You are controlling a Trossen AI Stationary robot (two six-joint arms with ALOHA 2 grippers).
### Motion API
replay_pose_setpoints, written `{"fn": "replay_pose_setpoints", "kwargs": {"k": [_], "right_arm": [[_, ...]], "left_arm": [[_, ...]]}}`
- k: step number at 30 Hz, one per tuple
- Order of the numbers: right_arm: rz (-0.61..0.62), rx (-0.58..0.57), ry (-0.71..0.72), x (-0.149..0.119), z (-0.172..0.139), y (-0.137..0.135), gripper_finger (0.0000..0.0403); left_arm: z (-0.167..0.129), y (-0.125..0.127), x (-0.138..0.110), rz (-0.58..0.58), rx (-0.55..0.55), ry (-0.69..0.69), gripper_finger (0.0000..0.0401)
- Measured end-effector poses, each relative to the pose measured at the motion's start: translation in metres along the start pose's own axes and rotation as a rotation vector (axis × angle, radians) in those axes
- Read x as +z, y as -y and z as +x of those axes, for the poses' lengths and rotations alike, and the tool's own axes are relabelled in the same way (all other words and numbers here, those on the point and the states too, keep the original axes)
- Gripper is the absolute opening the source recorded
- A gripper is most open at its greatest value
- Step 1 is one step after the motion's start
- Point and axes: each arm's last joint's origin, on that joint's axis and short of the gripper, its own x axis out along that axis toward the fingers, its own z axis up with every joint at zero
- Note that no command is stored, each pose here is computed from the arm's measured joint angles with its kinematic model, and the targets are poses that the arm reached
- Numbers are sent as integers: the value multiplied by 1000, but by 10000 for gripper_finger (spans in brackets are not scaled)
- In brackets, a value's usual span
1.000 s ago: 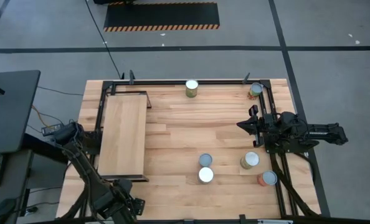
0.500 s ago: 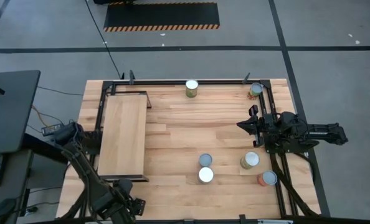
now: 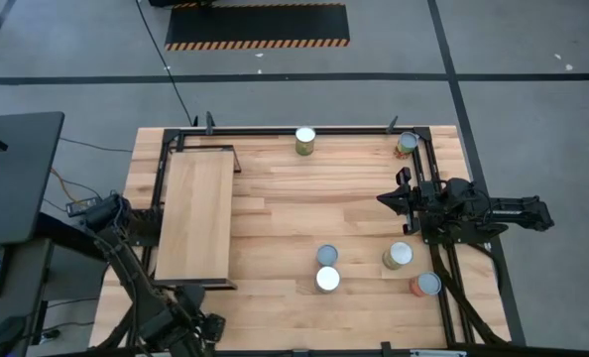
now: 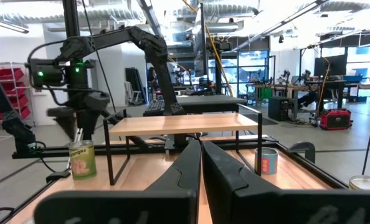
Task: Pick and place cans onto a shelf
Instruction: Put the bottom large canned oranges on the shelf
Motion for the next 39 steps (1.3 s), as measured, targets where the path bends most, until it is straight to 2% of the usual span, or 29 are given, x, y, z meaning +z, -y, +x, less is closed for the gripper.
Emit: {"fn": "replay_pose_setpoints", "kwargs": {"k": [2,7,11,19,27,33,39], "right_arm": [[0,0,0,0,0,0,23],[0,0,0,0,0,0,23],[0,0,0,0,0,0,23],[0,0,1,0,0,0,23],[0,0,1,0,0,0,23],[0,0,1,0,0,0,23],[0,0,1,0,0,0,23]], "left_arm": [[-1,-5,2,4,42,28,387],[0,2,0,0,-52,8,387],[25,0,5,-12,-54,5,387],[26,3,7,-17,-97,-8,387],[25,1,2,-16,-32,-111,387],[26,5,-1,-17,-76,-145,387],[39,1,0,-9,-60,-146,387]]}}
